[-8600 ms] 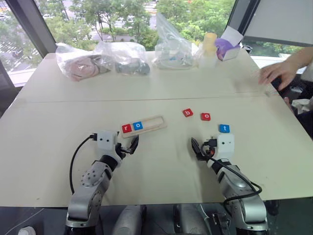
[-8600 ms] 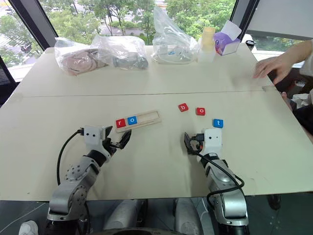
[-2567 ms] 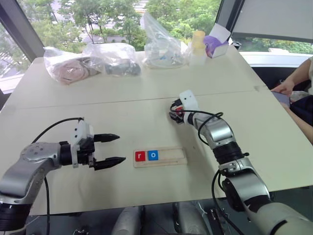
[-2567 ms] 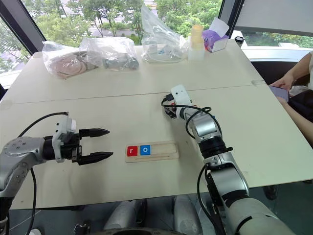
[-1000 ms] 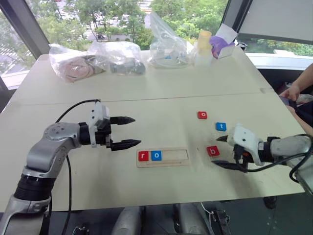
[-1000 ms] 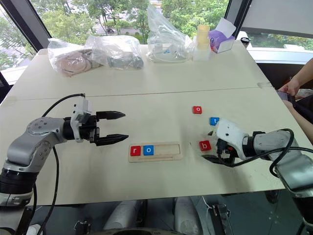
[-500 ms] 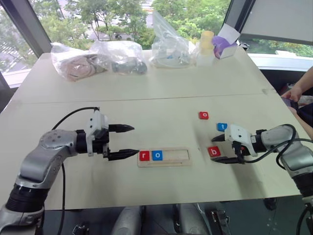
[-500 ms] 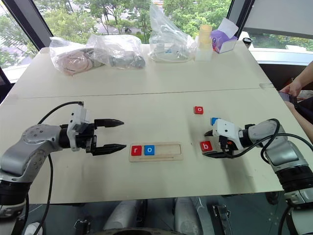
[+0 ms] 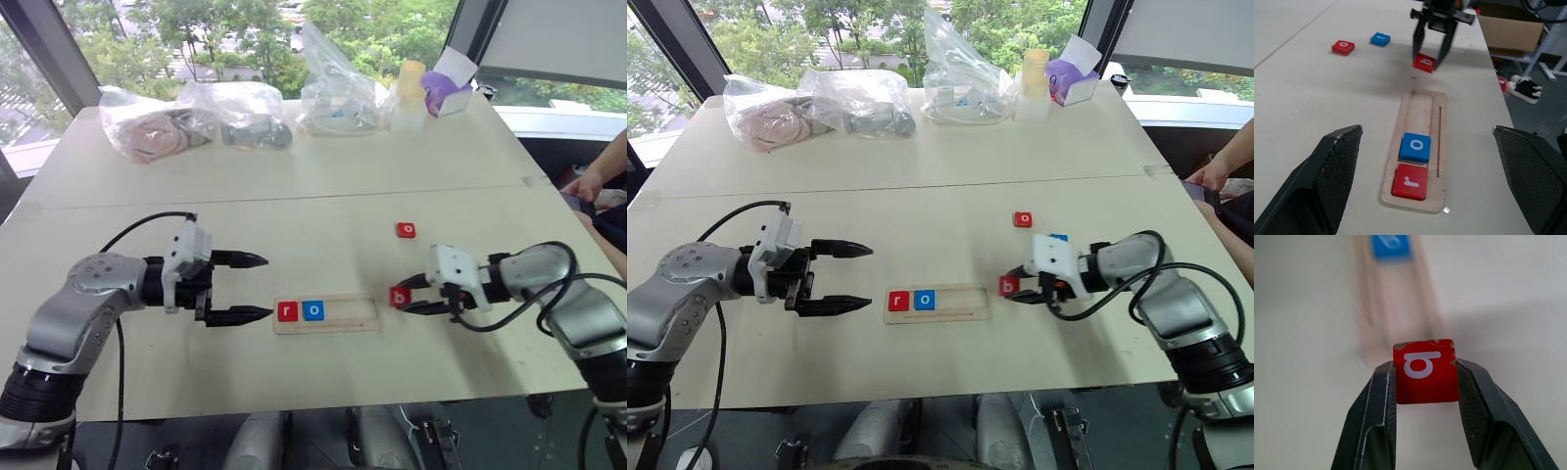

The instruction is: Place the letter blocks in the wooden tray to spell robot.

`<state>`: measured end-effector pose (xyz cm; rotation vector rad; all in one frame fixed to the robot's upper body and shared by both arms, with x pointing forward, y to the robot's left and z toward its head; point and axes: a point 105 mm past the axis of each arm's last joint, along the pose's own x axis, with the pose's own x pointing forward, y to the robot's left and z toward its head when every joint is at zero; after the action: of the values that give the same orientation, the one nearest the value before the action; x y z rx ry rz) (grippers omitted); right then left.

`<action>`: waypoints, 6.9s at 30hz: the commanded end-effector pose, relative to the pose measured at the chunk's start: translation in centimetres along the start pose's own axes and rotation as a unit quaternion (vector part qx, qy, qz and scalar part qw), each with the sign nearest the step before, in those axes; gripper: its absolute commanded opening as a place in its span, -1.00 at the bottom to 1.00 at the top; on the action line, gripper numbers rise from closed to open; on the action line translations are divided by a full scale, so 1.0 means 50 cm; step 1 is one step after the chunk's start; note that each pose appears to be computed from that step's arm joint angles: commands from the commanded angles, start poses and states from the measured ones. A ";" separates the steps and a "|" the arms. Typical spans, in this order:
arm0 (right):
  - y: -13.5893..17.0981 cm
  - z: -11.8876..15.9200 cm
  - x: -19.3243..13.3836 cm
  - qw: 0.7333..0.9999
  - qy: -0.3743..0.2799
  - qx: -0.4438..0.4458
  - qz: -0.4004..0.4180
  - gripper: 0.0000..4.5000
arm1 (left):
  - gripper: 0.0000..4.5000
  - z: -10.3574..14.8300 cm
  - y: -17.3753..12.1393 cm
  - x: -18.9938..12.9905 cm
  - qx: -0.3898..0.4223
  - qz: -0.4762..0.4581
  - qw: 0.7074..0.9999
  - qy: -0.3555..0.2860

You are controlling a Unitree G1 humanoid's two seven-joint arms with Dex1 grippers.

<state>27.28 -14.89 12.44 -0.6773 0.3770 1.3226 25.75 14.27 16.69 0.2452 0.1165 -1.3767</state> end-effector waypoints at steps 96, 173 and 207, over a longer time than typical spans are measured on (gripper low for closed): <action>-0.186 -0.065 -0.005 0.778 0.019 0.393 -0.491 -0.49 | 1.00 0.008 -0.008 0.041 0.021 0.012 0.999 -0.023; -0.002 0.017 0.033 1.000 0.018 -0.017 0.010 -0.51 | 1.00 0.018 -0.009 0.070 0.029 -0.005 0.999 -0.035; -0.036 0.051 0.060 0.999 -0.005 -0.026 -0.027 0.98 | 1.00 0.017 -0.014 0.068 0.024 0.006 0.999 -0.035</action>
<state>28.56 -11.22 10.67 -0.7133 0.3994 1.3311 25.95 10.72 15.70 0.2186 0.0654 -1.3712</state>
